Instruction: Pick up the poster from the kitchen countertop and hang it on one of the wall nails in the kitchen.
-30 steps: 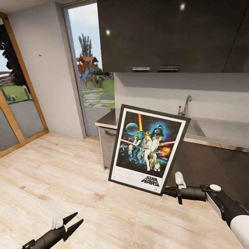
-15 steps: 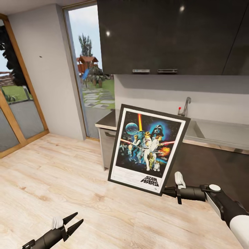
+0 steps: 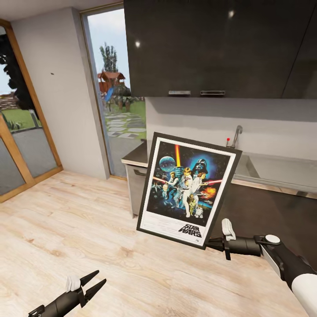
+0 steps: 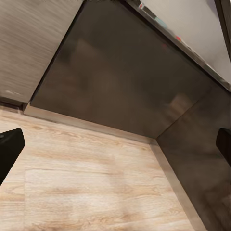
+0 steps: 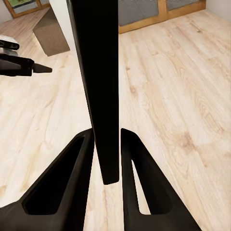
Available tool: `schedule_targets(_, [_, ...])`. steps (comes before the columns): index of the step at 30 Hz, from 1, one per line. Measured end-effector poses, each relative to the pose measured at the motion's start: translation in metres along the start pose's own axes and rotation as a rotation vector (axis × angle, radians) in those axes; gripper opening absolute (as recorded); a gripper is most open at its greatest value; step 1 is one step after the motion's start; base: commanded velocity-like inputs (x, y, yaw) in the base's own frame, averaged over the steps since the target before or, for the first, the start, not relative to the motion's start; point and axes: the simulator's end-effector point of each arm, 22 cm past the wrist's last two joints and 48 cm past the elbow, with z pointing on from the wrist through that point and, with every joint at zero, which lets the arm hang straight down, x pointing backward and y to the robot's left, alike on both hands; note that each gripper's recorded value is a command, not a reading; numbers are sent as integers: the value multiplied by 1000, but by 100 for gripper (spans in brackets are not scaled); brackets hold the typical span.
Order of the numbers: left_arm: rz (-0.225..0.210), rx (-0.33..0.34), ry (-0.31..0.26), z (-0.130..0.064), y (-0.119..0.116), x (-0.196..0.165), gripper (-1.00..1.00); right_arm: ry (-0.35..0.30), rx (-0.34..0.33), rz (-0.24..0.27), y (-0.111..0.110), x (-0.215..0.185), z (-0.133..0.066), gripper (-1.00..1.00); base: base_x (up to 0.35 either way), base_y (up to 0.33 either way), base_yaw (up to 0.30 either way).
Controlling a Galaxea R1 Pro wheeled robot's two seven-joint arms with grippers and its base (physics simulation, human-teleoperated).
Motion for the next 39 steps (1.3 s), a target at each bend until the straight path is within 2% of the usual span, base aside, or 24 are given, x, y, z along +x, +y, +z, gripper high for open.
schedule_targets(39, [-2,0,1,-12,-30,-29,100,-17,1,4,19,-39,-15,-100,0,0,0])
